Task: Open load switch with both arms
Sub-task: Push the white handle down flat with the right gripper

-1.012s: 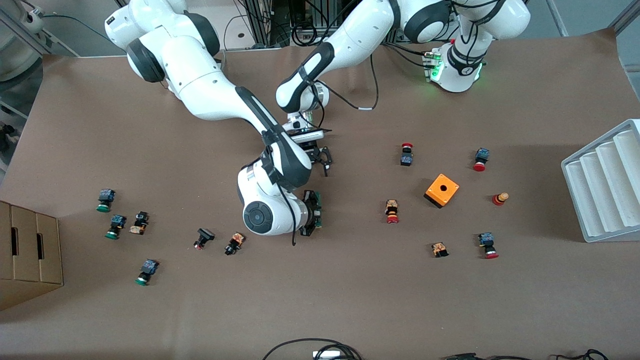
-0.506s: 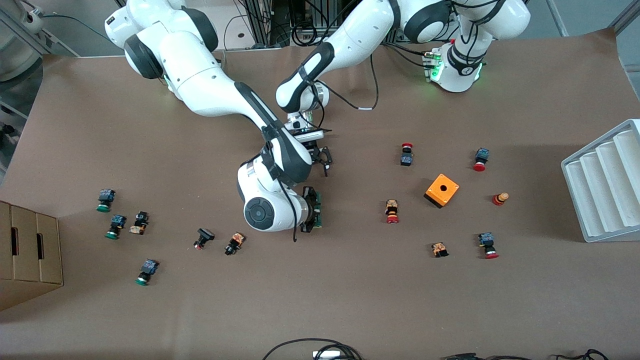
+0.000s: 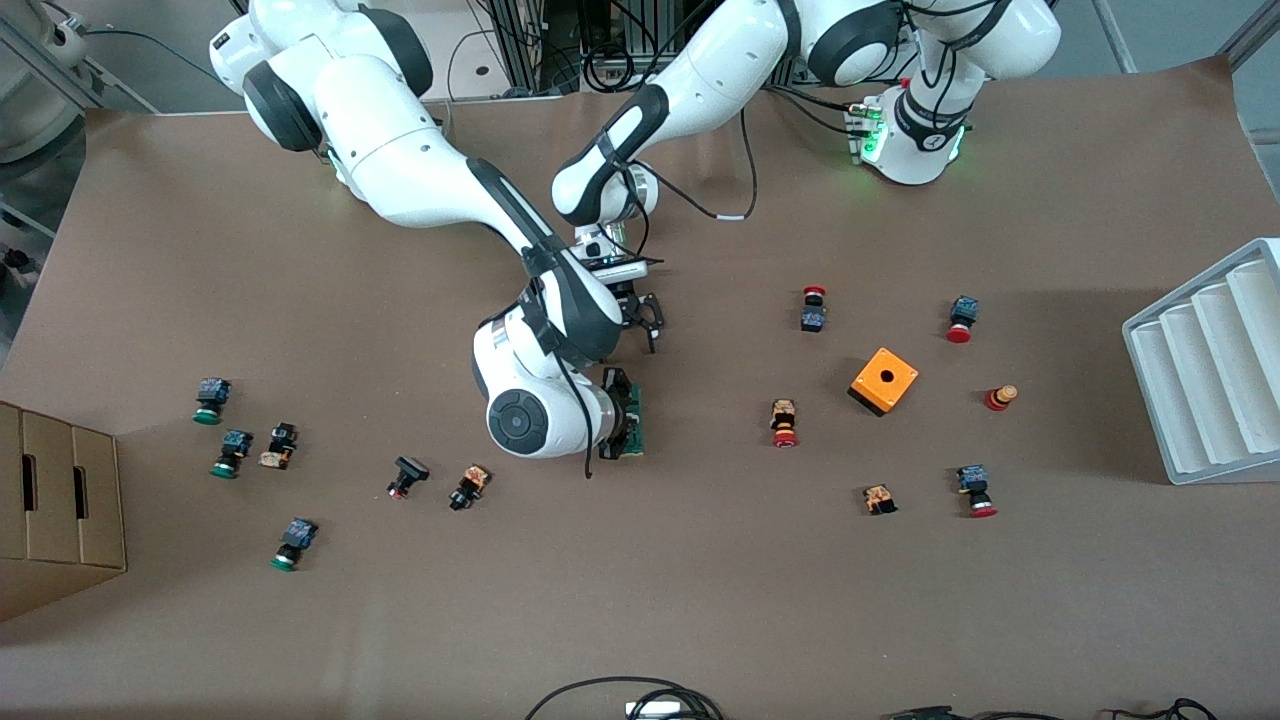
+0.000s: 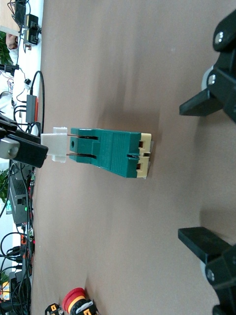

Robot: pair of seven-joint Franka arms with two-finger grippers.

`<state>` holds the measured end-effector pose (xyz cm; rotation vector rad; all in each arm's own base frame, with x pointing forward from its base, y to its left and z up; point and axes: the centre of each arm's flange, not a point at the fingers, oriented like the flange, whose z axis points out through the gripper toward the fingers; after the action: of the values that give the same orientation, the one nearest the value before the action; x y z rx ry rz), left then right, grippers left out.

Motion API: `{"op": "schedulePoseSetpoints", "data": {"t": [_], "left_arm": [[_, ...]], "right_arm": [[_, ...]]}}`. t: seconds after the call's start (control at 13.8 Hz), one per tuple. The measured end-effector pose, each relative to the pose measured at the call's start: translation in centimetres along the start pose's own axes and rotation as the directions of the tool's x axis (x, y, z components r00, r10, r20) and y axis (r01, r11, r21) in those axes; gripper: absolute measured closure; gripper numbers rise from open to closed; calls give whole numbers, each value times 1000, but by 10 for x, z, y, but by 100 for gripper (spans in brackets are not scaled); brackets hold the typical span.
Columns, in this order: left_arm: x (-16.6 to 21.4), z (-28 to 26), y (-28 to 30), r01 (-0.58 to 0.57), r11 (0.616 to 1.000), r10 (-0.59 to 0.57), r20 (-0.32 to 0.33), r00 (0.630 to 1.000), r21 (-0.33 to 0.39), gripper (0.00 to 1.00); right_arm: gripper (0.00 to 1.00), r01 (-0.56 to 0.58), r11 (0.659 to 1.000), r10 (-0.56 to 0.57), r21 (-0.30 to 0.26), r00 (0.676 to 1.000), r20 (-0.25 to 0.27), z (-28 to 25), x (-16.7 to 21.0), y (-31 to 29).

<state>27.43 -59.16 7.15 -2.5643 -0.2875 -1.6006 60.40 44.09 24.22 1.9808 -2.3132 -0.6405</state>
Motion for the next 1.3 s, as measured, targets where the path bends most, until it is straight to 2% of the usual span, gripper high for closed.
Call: {"op": "schedulePoseSetpoints", "data": {"t": [1.3], "left_arm": [[0,0,0,0,1000,0,0,1000,0,0]], "right_arm": [[72,41,999,-41,3,997,-72,38,2,29]]}}
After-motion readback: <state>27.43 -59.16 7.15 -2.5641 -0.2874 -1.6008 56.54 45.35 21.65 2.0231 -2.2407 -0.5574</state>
